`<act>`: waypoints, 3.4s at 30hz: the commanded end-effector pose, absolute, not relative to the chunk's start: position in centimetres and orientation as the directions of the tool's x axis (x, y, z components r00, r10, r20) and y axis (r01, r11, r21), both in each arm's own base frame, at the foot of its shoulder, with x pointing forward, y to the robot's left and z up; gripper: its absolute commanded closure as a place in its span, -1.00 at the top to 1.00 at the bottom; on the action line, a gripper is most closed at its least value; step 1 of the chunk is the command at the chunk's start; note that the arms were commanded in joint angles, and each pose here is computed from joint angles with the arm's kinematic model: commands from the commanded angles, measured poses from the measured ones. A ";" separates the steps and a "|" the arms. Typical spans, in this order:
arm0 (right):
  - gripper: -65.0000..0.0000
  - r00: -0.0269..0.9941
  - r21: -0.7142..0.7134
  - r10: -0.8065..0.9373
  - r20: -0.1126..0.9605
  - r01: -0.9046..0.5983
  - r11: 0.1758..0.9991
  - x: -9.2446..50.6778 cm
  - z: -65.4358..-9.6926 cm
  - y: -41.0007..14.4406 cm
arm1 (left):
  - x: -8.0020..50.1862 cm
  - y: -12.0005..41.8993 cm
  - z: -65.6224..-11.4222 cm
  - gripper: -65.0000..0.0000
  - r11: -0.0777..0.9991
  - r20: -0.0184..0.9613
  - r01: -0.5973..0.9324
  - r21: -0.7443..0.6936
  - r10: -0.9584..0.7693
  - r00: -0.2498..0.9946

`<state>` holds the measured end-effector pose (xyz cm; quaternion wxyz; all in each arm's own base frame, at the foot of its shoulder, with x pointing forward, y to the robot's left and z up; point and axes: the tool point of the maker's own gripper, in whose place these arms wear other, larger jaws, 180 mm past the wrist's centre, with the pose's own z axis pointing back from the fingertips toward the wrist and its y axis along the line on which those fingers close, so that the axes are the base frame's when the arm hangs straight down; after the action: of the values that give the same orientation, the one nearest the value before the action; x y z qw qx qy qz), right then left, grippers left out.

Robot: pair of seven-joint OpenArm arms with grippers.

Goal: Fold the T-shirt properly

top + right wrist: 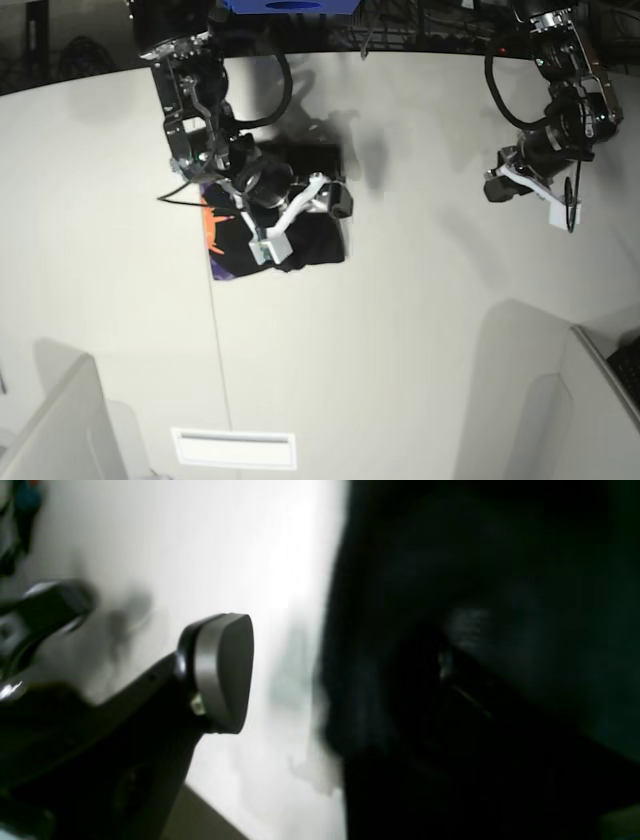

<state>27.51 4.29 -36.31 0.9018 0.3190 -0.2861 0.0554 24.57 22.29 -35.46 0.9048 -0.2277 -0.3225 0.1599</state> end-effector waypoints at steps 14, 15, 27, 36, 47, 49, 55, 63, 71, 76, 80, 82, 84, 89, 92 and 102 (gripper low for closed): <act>0.21 0.713 0.479 0.036 0.701 -0.508 0.716 28.6 -30.4 9.2 | 25.2 20.3 -34.7 -1.00 0.842 0.525 -0.066 -0.535 0.393 0.755; 0.21 0.688 0.463 0.021 0.725 -0.510 0.725 29.0 -29.4 8.2 | 24.8 19.3 -35.2 -1.00 0.840 0.509 -0.050 -0.541 0.374 0.775; -1.00 0.618 0.425 -0.281 0.734 -0.096 0.900 32.1 -29.7 -9.7 | 24.2 8.3 -35.6 -0.69 0.725 0.441 0.083 -0.684 0.320 0.838; -1.00 0.630 0.374 -0.251 0.735 -0.069 0.925 31.5 -30.5 -12.0 | 26.5 5.3 -34.2 1.00 0.666 0.522 0.220 -0.713 0.295 0.800; -1.00 0.631 0.360 -0.217 0.744 -0.106 0.927 31.1 -30.6 -11.8 | 29.5 1.1 -37.8 1.00 0.572 0.417 0.144 -0.807 0.380 0.826; -1.00 0.630 0.357 -0.210 0.748 -0.115 0.927 31.1 -30.6 -11.8 | 29.1 0.2 -39.0 1.00 0.562 0.389 0.124 -0.818 0.381 0.839; -1.00 0.629 0.357 -0.210 0.748 -0.115 0.927 31.1 -30.6 -11.8 | 28.7 -0.4 -42.1 1.00 0.559 0.279 0.015 -0.829 0.391 0.877; -1.00 0.615 0.352 -0.225 0.756 -0.092 0.931 31.4 -30.3 -12.9 | 30.1 -0.5 -41.4 0.44 0.560 0.296 0.033 -0.828 0.387 0.873; -1.00 0.619 0.350 -0.245 0.746 -0.051 0.935 30.8 -30.8 -14.2 | 31.1 0.4 -42.0 -1.00 0.691 0.358 0.109 -0.715 0.229 0.905; -1.00 0.622 0.346 -0.265 0.737 -0.010 0.938 30.2 -31.3 -15.5 | 32.5 3.3 -42.5 -1.00 0.827 0.356 0.220 -0.517 -0.026 0.934; -1.00 0.624 0.343 -0.270 0.733 0.003 0.939 29.9 -31.5 -15.9 | 34.0 4.6 -41.5 -1.00 0.835 0.373 0.477 -0.273 -0.365 0.853; -1.00 0.627 0.344 -0.273 0.730 0.008 0.939 29.8 -31.7 -15.9 | 34.0 5.2 -41.7 -1.00 0.775 0.329 0.617 -0.138 -0.551 0.766; -1.00 0.631 0.344 -0.275 0.726 0.013 0.939 29.6 -31.8 -16.0 | 33.9 4.8 -41.8 -1.00 0.648 0.283 0.761 -0.025 -0.726 0.627; -1.00 0.615 0.352 -0.329 0.716 0.088 0.932 29.0 -32.1 -18.0 | 34.2 3.3 -41.7 -1.00 0.365 0.249 0.924 0.111 -0.911 0.330; -1.00 0.611 0.365 -0.365 0.702 0.131 0.922 28.3 -32.6 -18.7 | 35.1 2.3 -41.5 -1.00 0.286 0.281 0.941 0.184 -0.932 0.228; -1.00 0.624 0.384 -0.402 0.670 0.172 0.907 26.9 -33.8 -18.5 | 34.5 -3.3 -41.7 -1.00 0.087 0.297 0.939 0.333 -0.955 -0.016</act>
<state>26.32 -18.38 -34.83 0.8979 0.1422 -0.3829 -0.1643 35.00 -2.69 -41.73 0.7047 0.0337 -0.2297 -0.6704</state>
